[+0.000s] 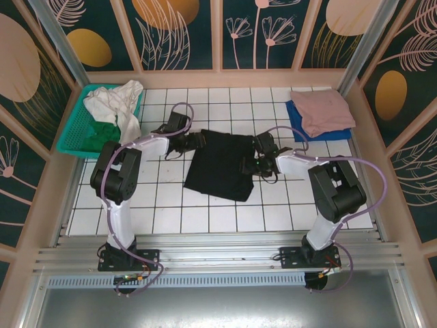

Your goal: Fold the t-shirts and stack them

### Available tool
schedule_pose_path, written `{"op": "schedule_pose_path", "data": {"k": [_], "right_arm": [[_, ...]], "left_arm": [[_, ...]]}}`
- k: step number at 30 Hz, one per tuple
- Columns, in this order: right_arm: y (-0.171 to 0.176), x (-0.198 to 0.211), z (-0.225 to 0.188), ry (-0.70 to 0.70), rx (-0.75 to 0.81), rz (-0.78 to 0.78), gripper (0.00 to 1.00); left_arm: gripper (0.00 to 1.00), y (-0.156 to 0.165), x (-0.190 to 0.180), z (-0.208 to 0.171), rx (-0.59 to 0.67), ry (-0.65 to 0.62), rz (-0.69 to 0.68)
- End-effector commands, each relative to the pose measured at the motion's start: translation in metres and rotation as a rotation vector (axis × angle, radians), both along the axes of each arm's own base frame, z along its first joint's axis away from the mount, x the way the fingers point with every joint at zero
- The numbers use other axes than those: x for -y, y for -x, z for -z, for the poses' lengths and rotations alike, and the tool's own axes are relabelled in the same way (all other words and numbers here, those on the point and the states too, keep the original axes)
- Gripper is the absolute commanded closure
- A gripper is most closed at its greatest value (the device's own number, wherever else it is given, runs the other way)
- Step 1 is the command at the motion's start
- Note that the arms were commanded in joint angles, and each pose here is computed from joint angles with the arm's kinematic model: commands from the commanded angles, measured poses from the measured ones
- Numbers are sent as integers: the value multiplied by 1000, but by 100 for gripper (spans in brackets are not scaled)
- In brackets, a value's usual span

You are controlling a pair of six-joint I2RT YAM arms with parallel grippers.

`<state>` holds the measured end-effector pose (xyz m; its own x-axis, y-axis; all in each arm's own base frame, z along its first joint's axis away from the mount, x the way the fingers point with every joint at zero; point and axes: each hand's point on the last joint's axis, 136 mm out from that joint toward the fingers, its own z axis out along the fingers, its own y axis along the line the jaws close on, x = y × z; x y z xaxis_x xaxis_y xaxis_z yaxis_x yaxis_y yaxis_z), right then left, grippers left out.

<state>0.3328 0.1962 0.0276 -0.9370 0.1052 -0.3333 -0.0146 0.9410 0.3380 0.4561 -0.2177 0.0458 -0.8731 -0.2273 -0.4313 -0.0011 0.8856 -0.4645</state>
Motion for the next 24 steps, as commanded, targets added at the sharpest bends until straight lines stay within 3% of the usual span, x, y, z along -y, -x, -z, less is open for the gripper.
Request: {"op": "schedule_pose_path", "data": {"k": [1, 13, 24], "right_arm": [[-6, 15, -7, 32, 14, 117, 43], [-24, -24, 7, -92, -19, 105, 41], [-37, -18, 15, 54, -10, 144, 52]], "left_arm": [[43, 6, -4, 11, -45, -29, 22], [42, 28, -9, 28, -84, -8, 16], [46, 26, -3, 29, -84, 12, 36]]}}
